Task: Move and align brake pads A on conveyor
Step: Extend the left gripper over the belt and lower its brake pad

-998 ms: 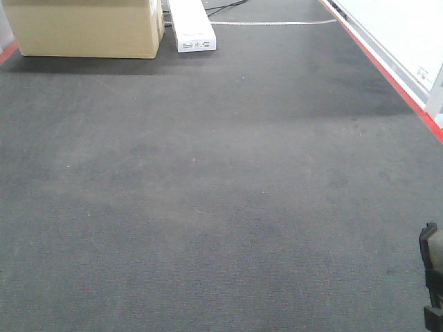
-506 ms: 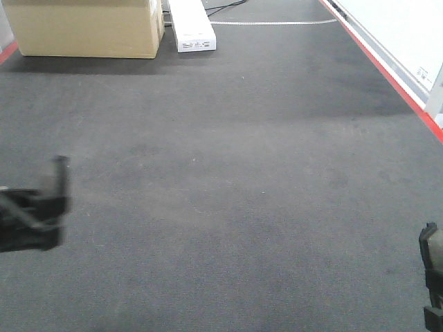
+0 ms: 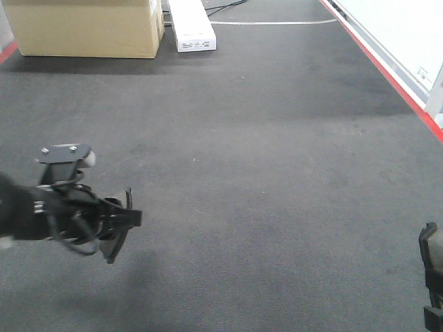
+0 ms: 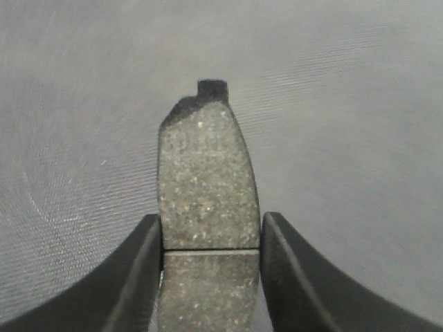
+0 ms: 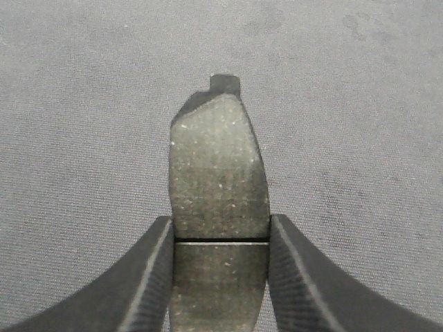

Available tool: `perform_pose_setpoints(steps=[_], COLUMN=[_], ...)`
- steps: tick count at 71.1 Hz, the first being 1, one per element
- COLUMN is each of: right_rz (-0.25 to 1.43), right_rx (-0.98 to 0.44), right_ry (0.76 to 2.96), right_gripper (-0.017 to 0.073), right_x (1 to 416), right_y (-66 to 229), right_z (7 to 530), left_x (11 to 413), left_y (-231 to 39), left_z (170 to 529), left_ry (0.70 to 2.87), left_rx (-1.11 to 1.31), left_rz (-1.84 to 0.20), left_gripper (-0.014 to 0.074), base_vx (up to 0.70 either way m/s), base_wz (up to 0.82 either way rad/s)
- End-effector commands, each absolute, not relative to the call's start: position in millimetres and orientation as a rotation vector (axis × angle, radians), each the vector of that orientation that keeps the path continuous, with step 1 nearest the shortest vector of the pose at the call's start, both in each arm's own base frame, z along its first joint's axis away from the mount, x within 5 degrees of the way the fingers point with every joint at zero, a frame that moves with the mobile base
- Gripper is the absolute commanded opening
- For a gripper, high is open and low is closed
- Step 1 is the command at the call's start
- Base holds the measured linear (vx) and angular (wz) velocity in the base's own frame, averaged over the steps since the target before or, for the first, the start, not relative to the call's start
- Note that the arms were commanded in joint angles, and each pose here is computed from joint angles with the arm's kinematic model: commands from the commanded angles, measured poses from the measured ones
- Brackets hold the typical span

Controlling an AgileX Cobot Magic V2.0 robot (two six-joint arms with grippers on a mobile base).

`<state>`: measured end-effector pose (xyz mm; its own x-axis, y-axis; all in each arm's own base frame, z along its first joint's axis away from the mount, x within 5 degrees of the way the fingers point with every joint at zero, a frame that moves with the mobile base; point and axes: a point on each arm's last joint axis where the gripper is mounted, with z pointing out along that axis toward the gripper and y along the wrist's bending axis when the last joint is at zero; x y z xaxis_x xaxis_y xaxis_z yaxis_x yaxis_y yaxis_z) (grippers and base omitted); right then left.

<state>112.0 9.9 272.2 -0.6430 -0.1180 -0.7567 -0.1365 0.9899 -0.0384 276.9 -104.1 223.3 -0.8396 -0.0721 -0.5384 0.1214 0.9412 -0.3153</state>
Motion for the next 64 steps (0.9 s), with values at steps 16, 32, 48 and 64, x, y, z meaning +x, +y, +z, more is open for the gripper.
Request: perform_pose_setpoints(steps=[16,32,48,64], right_rz=[0.024,0.024,0.024,0.024], right_rx=[-0.174,-0.174,-0.174,-0.174], right_ry=[2.166,2.166,2.166,2.166], right_gripper=[0.0159,0.0159,0.0159,0.0159], right_x=[117.6,117.6,117.6,117.6], right_y=[10.4,10.4,10.4,10.4], right_z=[287.9,287.9,287.9,287.9], left_x=[314.0,314.9,318.2,318.4], left_y=[-104.5,-103.6,-104.2,-102.3], left_z=[218.5,194.0,176.6,176.4], left_ry=[2.557,2.678,2.728,2.727], left_rx=[-0.115,-0.197,-0.188,-0.139], left_rz=[-0.333,-0.283,-0.252,-0.212], left_gripper=[0.0132,0.0159,0.0244,0.0355], base_vx=[0.00,0.00,0.00,0.00], base_wz=[0.00,0.00,0.00,0.00])
